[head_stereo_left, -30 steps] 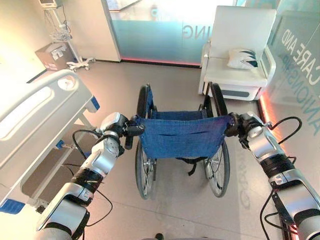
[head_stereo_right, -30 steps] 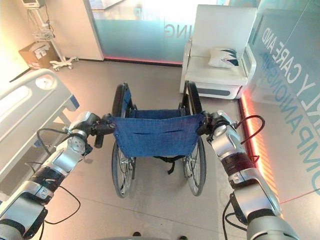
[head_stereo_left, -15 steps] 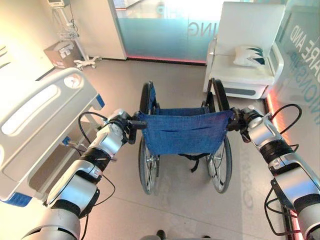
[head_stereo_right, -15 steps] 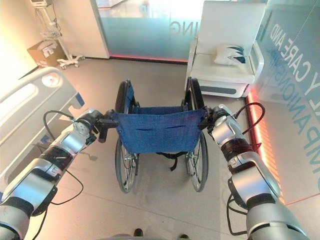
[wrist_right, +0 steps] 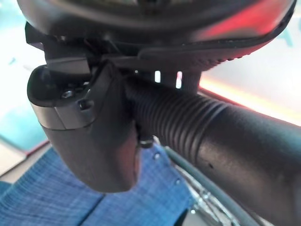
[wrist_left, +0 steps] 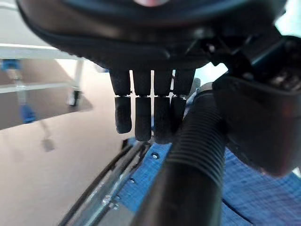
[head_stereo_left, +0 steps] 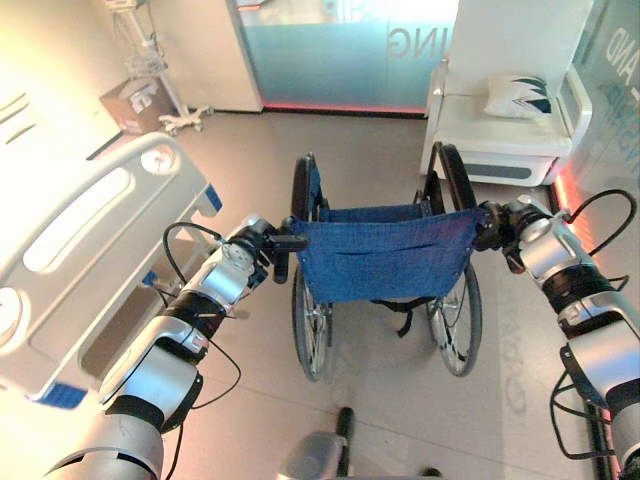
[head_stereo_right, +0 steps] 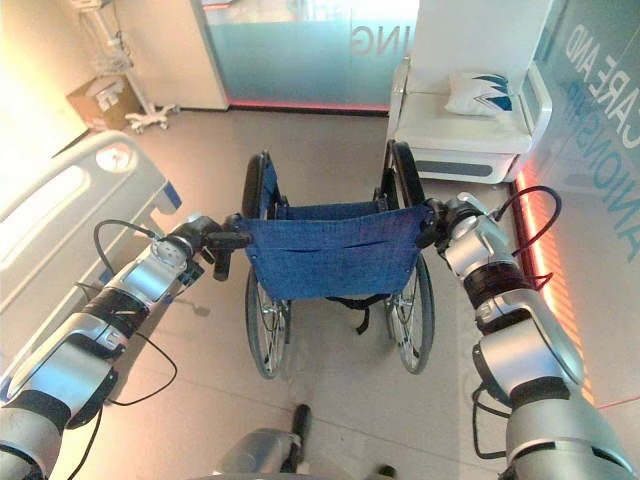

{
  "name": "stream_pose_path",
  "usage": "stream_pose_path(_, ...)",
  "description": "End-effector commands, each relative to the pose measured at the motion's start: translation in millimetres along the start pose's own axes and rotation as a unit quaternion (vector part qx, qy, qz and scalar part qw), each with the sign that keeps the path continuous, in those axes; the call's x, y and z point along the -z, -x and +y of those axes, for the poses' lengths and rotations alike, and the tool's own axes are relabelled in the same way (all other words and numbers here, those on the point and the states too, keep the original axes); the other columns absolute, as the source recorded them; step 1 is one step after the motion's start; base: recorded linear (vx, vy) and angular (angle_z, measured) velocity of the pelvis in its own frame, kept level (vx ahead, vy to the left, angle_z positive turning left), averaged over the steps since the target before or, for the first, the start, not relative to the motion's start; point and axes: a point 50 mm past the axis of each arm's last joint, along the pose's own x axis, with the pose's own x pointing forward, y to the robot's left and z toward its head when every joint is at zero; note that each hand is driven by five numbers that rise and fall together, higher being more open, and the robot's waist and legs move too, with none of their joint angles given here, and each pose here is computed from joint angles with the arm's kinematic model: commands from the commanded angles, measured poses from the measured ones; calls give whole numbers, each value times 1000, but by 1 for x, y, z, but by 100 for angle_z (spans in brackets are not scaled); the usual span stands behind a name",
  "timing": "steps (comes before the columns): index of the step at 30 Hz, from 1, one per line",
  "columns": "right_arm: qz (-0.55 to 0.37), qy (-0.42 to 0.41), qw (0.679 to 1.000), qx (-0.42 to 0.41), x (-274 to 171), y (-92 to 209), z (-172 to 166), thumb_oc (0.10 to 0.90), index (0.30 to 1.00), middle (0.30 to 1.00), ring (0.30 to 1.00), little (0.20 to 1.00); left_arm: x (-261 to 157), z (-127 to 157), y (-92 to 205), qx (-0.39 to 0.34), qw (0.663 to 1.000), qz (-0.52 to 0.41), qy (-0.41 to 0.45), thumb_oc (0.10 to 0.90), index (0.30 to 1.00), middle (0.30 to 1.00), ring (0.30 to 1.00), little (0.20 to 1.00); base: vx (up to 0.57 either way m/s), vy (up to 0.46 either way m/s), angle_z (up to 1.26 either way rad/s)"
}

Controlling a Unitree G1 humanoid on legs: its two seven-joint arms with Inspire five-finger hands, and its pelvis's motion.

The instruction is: Push the wheelchair next to the bed

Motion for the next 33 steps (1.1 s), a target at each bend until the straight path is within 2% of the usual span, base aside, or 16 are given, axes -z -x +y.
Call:
stream_pose_path(1,-135,22,987,-88,-24,6,37,400,300,300,300,300,65,19,6,-43,997,66,8,400,300,300,300,300,399,194,-6)
stream_pose_path(9,-157,-12,985,-70,-6,7,59,400,300,300,300,300,58,8,11,-82,996,13,6,400,300,300,300,300,264,132,-1)
stream_pose_path(14,-183,-5,981,-64,-24,12,58,400,300,300,300,300,56,4,14,-88,996,5,5,400,300,300,300,300,333,-61,7)
stream_pose_path(24,-189,16,980,-56,-46,20,34,400,300,300,300,300,50,16,13,-62,998,13,-23,400,300,300,300,300,473,-229,54)
stream_pose_path(33,-189,31,978,-88,-41,20,45,400,300,300,300,300,65,-3,13,-39,997,50,-41,400,300,300,300,300,448,-324,57)
